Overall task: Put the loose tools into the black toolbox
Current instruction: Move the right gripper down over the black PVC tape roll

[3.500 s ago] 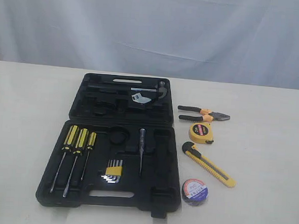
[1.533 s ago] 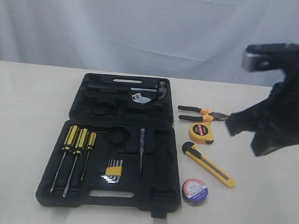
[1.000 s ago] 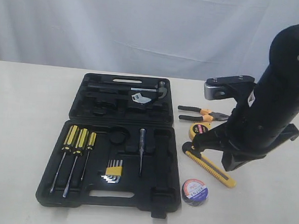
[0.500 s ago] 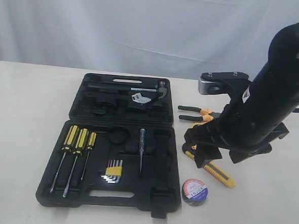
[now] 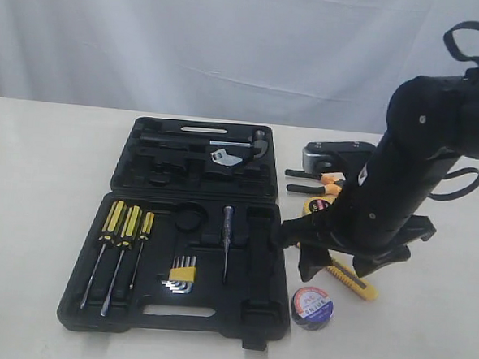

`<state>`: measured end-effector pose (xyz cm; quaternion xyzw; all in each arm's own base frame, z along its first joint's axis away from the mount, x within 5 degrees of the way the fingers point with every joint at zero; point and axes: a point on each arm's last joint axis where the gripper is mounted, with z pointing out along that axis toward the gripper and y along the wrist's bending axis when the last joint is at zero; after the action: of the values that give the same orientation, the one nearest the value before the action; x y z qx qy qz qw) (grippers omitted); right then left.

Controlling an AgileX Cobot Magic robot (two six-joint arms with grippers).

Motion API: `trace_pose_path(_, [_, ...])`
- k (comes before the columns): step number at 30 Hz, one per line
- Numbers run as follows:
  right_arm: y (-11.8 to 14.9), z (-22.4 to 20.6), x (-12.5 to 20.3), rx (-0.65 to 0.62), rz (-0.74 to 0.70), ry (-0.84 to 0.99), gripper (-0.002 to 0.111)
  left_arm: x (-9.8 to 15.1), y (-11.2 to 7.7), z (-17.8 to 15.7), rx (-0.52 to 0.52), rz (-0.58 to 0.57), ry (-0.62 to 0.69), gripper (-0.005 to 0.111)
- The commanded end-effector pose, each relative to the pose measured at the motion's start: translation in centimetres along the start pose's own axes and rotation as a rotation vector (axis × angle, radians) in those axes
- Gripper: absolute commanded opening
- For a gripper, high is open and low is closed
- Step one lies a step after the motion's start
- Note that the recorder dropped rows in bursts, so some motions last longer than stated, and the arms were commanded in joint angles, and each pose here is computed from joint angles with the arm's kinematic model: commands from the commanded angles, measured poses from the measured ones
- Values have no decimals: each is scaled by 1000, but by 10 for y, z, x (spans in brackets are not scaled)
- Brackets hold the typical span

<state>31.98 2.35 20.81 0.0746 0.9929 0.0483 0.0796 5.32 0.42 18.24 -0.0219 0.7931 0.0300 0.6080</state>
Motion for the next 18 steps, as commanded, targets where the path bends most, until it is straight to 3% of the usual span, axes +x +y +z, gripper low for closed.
trace_pose_path(1, [-1, 21, -4, 5, 26, 24, 68, 0, -1, 0, 8, -12, -7, 0])
trace_pose_path(18, [-5, 58, 3, 10, -47, 55, 68, 0, -1, 0, 8, -12, -7, 0])
